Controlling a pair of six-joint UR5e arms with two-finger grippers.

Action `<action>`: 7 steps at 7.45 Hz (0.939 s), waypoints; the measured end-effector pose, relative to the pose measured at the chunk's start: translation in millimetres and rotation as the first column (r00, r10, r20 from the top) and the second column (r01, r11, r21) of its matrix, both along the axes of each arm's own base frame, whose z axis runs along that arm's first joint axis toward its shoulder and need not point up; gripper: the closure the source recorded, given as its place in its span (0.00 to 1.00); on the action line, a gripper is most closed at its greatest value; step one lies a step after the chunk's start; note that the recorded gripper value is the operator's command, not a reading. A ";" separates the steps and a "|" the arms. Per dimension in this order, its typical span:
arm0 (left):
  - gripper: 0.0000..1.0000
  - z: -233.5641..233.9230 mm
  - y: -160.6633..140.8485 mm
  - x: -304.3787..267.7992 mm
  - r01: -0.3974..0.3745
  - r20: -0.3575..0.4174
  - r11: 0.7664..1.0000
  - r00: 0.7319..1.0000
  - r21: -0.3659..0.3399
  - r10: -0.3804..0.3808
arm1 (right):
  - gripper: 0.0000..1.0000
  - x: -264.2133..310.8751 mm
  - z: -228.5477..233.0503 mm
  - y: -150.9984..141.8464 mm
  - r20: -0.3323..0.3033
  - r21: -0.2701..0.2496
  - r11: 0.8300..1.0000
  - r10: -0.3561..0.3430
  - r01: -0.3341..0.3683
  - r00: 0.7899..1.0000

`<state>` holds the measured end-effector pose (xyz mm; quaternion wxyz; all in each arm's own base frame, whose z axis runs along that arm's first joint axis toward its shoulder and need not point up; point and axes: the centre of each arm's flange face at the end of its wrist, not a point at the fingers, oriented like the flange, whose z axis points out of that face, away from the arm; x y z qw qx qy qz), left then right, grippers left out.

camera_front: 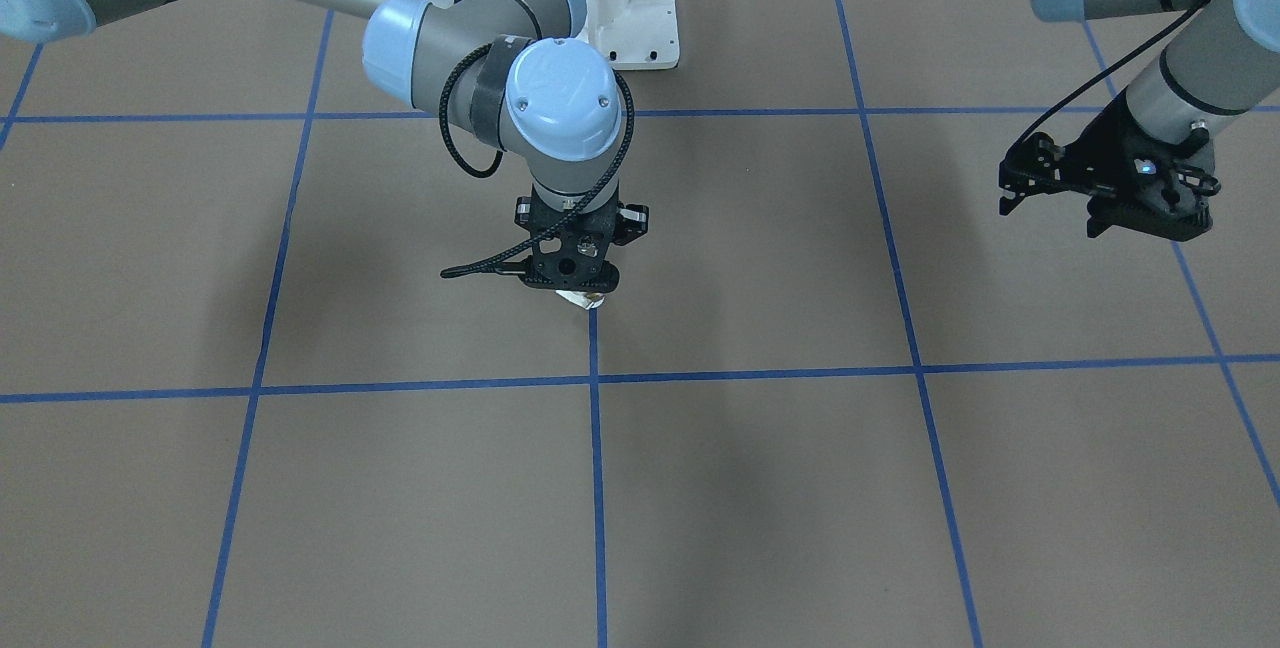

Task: Assemble PPR valve and pipe with both arms
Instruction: 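Lower the silver fitting onto the valve pipe top with the right gripper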

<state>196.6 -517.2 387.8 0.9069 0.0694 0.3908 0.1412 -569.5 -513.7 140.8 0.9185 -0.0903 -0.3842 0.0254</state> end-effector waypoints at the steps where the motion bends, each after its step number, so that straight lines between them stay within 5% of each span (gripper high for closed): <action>1: 0.00 0.0 -0.1 0.0 0.001 0.000 1.000 1.000 0.000 -0.001 | 1.00 -0.8 1.6 -0.7 0.008 0.006 1.000 0.001 -0.002 1.000; 4: 0.00 -0.1 -0.1 0.0 0.000 0.000 1.000 1.000 0.001 0.000 | 1.00 -1.8 6.9 -1.6 0.022 0.015 1.000 0.006 -0.006 1.000; 6: 0.00 -0.1 -0.1 0.0 0.000 0.000 1.000 1.000 0.001 0.000 | 0.57 -1.8 8.3 -1.6 0.023 0.015 1.000 0.007 -0.008 1.000; 7: 0.00 -0.1 -0.1 0.0 0.000 0.000 1.000 1.000 0.001 0.000 | 0.49 -1.4 7.1 -1.3 0.031 0.019 1.000 0.009 -0.010 0.999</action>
